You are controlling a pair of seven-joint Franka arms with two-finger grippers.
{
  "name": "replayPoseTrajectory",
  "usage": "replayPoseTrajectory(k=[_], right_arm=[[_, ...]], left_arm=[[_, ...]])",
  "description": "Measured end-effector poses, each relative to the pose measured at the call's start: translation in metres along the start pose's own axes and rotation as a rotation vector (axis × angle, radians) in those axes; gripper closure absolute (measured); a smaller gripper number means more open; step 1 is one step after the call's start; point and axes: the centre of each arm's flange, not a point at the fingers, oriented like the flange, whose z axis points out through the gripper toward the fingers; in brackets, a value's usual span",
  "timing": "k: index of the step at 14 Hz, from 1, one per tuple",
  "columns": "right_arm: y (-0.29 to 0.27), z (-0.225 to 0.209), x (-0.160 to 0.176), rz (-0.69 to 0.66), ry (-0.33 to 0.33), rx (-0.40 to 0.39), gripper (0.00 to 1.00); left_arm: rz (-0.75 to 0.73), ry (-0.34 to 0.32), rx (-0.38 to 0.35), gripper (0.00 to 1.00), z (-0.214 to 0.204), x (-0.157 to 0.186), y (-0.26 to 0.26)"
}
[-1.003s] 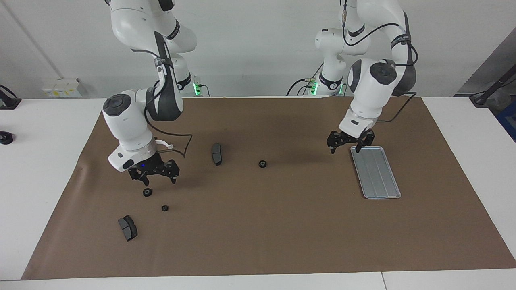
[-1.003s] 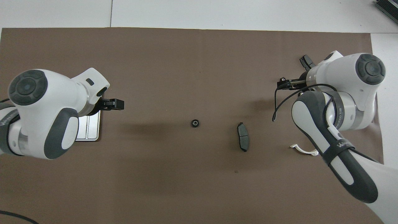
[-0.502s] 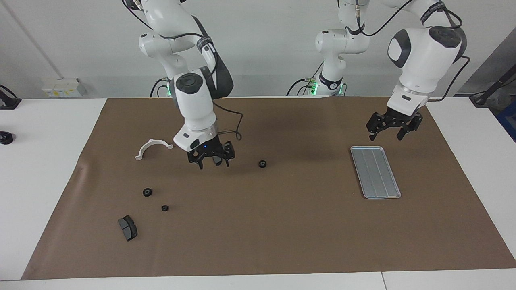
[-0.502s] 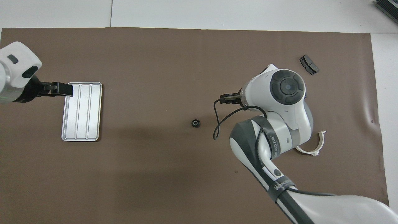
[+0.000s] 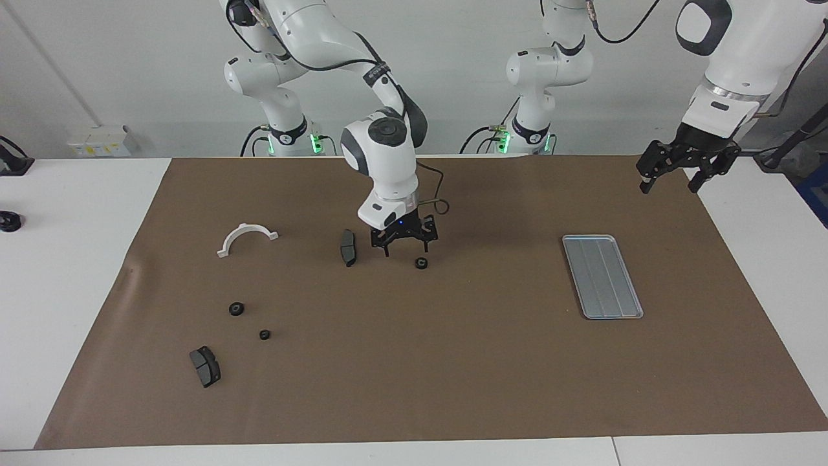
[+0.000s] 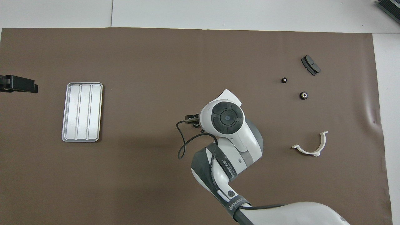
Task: Place bearing gear from tray to pile
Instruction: 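Grasp the last gear at mid-table with the right gripper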
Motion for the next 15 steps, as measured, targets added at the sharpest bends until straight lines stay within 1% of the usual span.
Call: replayPoseTrajectory(k=[2, 3, 5, 9, 10, 11, 12, 13, 14, 15], right_arm=[[-0.011, 0.026, -0.007, -0.009, 0.009, 0.008, 0.0], [-0.012, 0.036, -0.007, -0.01, 0.014, 0.011, 0.0], [-0.013, 0.047, -0.01, -0.021, 0.013, 0.004, 0.0], [-0.018, 0.049, -0.013, -0.054, 0.022, -0.013, 0.0], [-0.018, 0.049, -0.013, -0.056, 0.023, -0.015, 0.06], [-0.018, 0.049, -0.014, -0.057, 0.023, -0.015, 0.06], [-0.018, 0.049, -0.014, -0.058, 0.023, -0.016, 0.1], [-0.018, 0.049, -0.014, -0.058, 0.023, -0.017, 0.2], [-0.018, 0.05, -0.014, -0.059, 0.023, -0.017, 0.34], [-0.017, 0.05, -0.015, -0.059, 0.021, -0.018, 0.41]], left_arm=[[0.01, -0.042, -0.004, 0.0, 0.008, -0.009, 0.006], [0.012, -0.053, -0.004, 0.0, 0.012, -0.013, 0.008], [0.011, -0.055, -0.004, 0.0, 0.013, -0.018, 0.008], [0.008, -0.059, -0.004, 0.0, 0.013, -0.022, 0.006], [0.007, -0.06, -0.004, 0.0, 0.013, -0.022, 0.006], [0.007, -0.061, -0.004, 0.0, 0.014, -0.022, 0.006], [0.006, -0.061, -0.004, 0.0, 0.014, -0.022, 0.006], [0.005, -0.061, -0.004, 0.0, 0.014, -0.022, 0.005], [0.004, -0.061, -0.004, 0.0, 0.014, -0.022, 0.004], [0.003, -0.061, -0.004, 0.0, 0.014, -0.022, 0.004]])
